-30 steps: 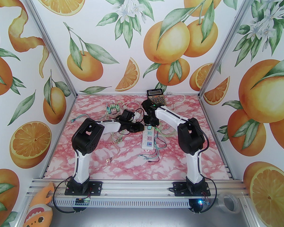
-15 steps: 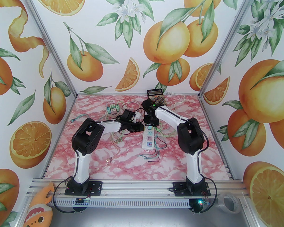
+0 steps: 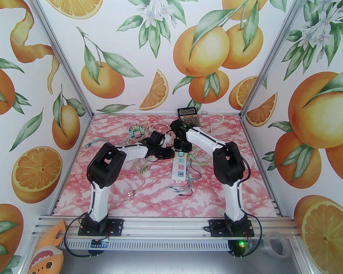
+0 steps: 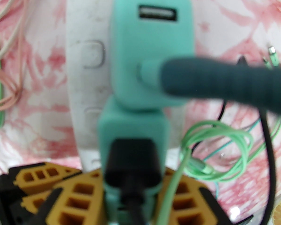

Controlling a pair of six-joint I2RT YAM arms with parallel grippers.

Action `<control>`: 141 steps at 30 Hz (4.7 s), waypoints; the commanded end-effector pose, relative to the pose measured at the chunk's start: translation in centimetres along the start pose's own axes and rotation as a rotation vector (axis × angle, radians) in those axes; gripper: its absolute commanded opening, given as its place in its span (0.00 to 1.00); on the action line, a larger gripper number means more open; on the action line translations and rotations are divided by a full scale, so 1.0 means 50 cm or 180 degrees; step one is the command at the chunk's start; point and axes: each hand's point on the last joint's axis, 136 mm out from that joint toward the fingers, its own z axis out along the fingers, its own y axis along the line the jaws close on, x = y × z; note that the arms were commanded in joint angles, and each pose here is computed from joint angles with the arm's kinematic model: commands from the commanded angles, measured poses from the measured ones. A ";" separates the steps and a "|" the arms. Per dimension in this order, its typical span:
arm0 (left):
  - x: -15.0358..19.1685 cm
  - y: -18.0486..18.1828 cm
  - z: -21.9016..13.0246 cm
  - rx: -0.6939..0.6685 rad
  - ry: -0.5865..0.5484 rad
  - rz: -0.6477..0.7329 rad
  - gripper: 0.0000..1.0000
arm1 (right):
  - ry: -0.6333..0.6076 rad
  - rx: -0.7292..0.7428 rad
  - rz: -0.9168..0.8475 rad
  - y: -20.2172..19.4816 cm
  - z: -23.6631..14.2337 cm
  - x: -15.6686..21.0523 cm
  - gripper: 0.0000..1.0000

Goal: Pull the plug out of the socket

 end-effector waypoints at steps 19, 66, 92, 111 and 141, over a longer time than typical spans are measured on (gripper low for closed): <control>0.125 0.097 0.058 -0.0598 0.0613 -0.0182 0.14 | -0.0132 -0.0188 -0.0132 0.057 -0.081 0.010 0.22; 0.040 0.024 -0.011 -0.0413 0.0351 -0.0014 0.23 | -0.1832 -0.0275 0.1254 -0.442 -0.562 -0.104 0.26; -0.011 -0.061 -0.095 -0.0252 0.0121 0.0190 0.46 | -0.0729 0.0100 0.1736 -0.567 -0.170 -0.008 0.28; -0.007 -0.069 -0.109 -0.0228 0.0077 0.0222 0.48 | -0.0211 0.0156 0.1834 -0.564 -0.060 0.104 0.56; -0.106 -0.161 -0.091 -0.0441 -0.0463 0.1049 0.46 | -0.0797 -0.0856 0.0884 -0.256 -0.187 0.030 0.57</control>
